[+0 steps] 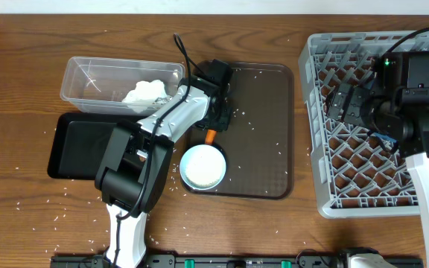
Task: Sort waste into correct bins and load items into the dishwasher rack
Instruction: 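Grasp the orange carrot on the brown tray with the left gripper, then move the carrot onto the black tray and release it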
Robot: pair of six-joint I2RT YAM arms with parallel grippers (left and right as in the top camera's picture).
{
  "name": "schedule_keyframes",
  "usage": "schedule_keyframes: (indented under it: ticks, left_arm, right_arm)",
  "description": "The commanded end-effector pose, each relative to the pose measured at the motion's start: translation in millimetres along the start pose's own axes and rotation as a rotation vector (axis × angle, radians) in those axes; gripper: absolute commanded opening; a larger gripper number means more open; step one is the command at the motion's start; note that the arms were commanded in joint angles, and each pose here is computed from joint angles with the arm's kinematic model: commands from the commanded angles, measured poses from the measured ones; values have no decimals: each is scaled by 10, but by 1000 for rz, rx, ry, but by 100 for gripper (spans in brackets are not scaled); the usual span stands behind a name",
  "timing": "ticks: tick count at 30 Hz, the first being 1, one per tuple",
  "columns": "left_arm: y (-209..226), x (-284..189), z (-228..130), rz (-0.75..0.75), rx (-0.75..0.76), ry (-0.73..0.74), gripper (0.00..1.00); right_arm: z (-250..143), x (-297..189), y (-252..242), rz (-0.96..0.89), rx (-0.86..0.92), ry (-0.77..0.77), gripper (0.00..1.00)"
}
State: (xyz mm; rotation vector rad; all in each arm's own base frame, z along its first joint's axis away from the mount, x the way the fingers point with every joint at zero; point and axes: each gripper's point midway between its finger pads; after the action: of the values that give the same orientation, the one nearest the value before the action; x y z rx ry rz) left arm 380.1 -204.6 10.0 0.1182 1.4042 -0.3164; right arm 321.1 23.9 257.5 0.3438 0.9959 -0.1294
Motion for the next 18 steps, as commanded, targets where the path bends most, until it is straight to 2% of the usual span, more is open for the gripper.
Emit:
schedule_keyframes:
  ticks: [1, 4, 8, 15, 18]
  left_arm:
    - [-9, 39, -41, -14, -4, 18, 25]
    - [-13, -41, -43, -15, -5, 18, 25]
    - [-51, -392, 26, -21, -2, -18, 25]
    - [-132, -1326, 191, -51, 19, -225, 25]
    - [-25, -1667, 176, -1, 11, -298, 25]
  right_arm:
    - [29, -35, -21, 4, 21, -10, 99]
    - [26, -35, -23, 3, 21, -9, 99]
    - [29, -35, -22, 4, 21, -10, 99]
    - [35, -35, -20, 5, 21, -12, 99]
    - [34, -35, -20, 4, 21, -12, 99]
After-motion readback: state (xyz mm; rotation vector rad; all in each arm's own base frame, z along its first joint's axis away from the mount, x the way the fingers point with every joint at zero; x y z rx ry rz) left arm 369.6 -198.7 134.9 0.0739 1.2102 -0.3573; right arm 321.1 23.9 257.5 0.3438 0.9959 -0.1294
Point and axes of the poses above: each gripper's point midway between its finger pads, its own x axis out along the fingers, its own y axis along the line the jaws close on, z = x × y, and after that the axes turned 3 degrees about x, right-handed
